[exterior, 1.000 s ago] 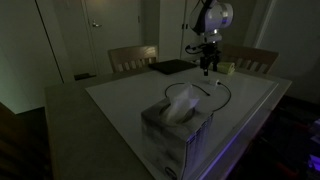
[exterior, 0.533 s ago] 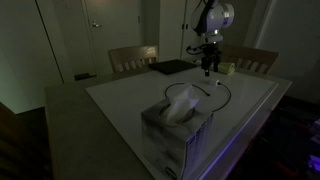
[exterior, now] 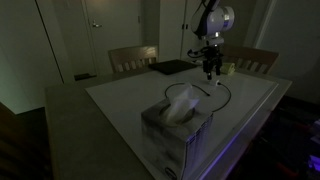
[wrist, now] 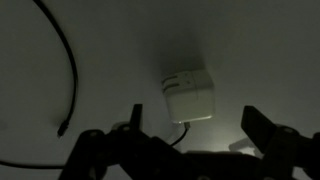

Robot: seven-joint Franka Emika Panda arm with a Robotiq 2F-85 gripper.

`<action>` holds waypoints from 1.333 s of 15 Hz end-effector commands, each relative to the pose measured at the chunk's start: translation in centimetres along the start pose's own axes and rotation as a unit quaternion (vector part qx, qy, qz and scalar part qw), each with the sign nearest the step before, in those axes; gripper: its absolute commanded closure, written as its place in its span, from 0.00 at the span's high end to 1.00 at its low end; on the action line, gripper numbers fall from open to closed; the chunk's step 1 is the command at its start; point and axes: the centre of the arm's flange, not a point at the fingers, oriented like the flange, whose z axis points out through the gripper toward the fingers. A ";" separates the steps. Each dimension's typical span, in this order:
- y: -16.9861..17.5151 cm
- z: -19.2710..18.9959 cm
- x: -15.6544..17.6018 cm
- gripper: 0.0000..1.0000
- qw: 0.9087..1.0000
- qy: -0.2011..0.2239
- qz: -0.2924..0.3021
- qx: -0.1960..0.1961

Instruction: Move the ends of the charger to the middle

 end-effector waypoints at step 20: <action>-1.8 3.7 2.0 0.40 0.999 -0.024 -0.019 -0.029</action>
